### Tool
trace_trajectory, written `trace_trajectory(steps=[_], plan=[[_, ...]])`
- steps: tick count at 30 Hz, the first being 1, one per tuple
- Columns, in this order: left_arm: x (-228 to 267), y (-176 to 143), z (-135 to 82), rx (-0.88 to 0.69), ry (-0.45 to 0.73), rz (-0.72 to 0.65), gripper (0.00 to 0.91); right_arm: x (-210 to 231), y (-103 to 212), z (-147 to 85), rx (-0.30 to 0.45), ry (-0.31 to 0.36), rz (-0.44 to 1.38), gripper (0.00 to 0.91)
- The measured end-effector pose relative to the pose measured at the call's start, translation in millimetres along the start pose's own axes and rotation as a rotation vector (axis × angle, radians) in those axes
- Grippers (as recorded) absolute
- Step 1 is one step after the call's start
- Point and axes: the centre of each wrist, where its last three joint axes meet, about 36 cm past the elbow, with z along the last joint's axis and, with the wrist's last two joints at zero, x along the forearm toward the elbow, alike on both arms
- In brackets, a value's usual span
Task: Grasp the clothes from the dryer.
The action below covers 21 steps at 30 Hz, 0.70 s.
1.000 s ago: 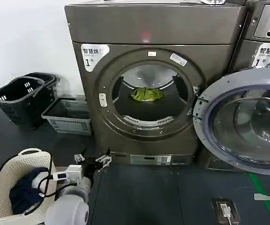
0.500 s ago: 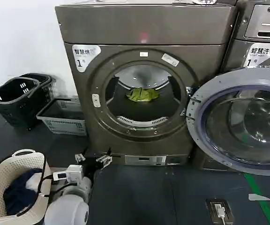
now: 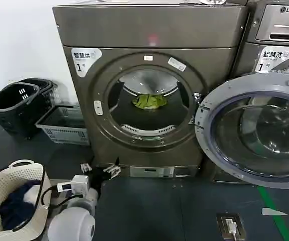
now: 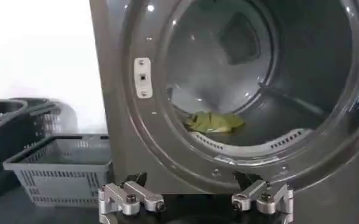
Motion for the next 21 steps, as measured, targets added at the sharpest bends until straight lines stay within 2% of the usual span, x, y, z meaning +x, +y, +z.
trace_trajectory(steps=[21], plan=[[-0.2,0.6,0.1,0.002,0.000,0.001,0.907,0.7,-6.1,3.0,0.003,0.008,0.010,0.907]])
